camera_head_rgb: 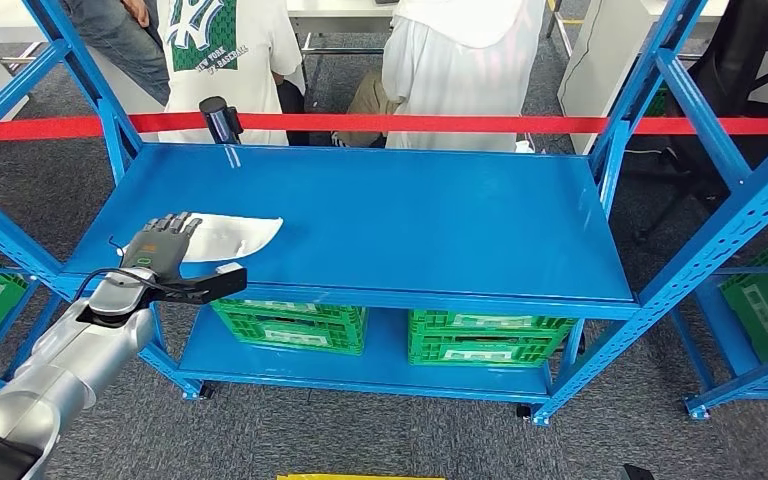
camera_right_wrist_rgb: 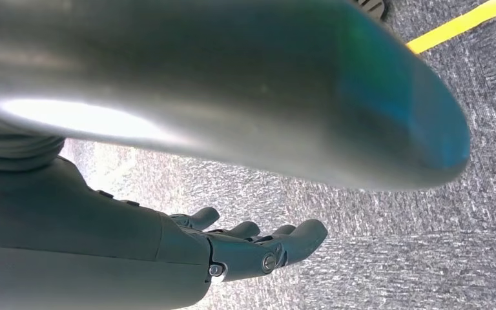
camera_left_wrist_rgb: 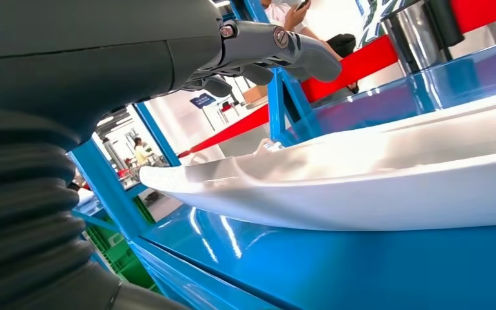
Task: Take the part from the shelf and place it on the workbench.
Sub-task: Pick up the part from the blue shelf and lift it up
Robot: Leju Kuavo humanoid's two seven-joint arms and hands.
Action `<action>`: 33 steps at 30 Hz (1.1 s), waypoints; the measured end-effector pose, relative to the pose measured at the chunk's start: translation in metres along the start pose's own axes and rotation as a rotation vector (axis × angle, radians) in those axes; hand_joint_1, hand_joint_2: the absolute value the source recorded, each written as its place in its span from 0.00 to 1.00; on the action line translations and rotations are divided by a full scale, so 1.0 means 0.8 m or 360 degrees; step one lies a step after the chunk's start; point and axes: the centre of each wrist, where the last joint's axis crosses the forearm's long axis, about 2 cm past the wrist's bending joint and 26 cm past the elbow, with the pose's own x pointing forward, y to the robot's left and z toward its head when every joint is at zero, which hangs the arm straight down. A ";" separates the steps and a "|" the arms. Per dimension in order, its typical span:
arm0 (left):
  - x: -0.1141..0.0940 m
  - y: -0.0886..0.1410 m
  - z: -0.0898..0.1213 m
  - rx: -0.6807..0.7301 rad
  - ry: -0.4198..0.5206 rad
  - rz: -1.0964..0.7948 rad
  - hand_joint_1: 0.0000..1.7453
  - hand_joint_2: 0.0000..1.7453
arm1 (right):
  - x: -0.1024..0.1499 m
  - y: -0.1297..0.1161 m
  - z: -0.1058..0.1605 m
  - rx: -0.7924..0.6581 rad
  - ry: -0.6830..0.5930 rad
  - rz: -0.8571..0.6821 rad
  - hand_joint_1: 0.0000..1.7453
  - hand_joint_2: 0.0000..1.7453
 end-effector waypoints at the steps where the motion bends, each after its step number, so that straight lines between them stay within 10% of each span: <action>1: 0.001 0.000 0.000 0.0001 -0.0002 0.0000 0.00 1.00 | 0.000 0.000 0.000 0.0000 -0.0001 0.0000 0.00 0.00; 20: 0.013 -0.011 -0.005 0.0033 -0.0011 0.0005 0.02 1.00 | 0.001 -0.002 0.000 -0.0002 -0.0008 0.0013 0.00 0.00; 23: 0.015 -0.011 -0.005 0.0031 -0.0014 0.0007 0.25 1.00 | 0.001 -0.002 0.000 -0.0002 -0.0008 0.0013 0.00 0.00; 27: 0.017 -0.011 -0.006 0.0030 -0.0019 0.0008 0.98 1.00 | 0.001 -0.002 0.000 -0.0002 -0.0007 0.0013 0.00 0.00; 33: 0.020 -0.012 -0.007 0.0030 -0.0026 0.0011 1.00 1.00 | 0.001 -0.002 0.000 -0.0005 -0.0008 0.0012 0.00 0.00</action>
